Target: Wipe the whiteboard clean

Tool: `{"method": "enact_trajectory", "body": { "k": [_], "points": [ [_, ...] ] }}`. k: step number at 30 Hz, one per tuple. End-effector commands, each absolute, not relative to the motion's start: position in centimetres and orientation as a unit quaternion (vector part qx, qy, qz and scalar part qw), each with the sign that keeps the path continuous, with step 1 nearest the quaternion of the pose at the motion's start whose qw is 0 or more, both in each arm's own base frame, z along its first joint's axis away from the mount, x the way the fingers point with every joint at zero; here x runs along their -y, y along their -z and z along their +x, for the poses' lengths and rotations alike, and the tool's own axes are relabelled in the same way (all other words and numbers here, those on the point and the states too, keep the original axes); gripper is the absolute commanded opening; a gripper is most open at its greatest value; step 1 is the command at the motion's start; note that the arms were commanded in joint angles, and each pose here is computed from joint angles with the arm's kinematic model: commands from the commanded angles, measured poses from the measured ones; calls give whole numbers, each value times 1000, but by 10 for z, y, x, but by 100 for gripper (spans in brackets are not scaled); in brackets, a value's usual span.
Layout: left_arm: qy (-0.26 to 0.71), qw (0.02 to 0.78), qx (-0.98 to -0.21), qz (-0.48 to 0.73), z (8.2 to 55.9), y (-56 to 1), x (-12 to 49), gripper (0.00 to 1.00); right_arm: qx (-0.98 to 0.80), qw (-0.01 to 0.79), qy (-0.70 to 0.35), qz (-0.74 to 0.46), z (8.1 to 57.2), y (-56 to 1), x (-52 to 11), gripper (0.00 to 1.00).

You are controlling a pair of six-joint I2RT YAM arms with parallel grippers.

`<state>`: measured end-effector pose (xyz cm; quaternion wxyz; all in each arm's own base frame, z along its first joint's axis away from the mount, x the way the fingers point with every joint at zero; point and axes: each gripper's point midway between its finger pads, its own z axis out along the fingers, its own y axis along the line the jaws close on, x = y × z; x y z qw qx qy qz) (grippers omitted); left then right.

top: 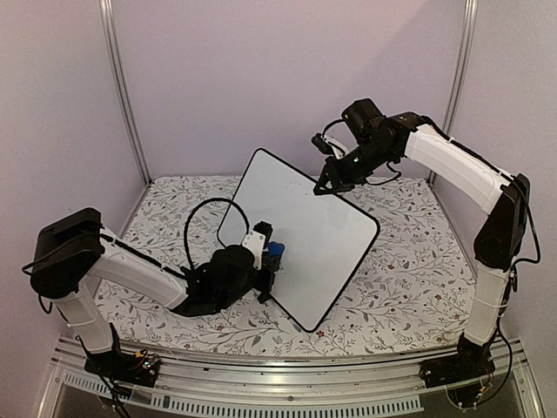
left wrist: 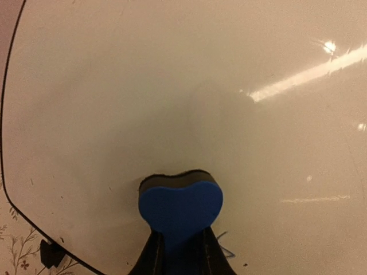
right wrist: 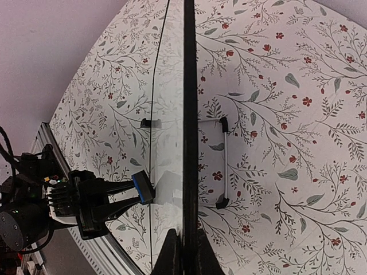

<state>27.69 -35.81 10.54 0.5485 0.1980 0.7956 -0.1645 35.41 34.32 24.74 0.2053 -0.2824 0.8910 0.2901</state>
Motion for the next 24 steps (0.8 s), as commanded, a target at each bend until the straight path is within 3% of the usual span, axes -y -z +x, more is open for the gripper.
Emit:
{"method": "enact_trajectory", "body": {
  "k": [1,17,24],
  "points": [
    [228,452,-806,307,226,-59,404,4,-874,188,-284,-348,332,-232,-363,0],
    [229,446,-802,325,210,-66,417,4,-873,189,-283,-348,332,-233,-363,0],
    [151,451,-844,249,254,-64,367,3,-874,189,-282,-348,332,-232,-363,0]
  ]
}}
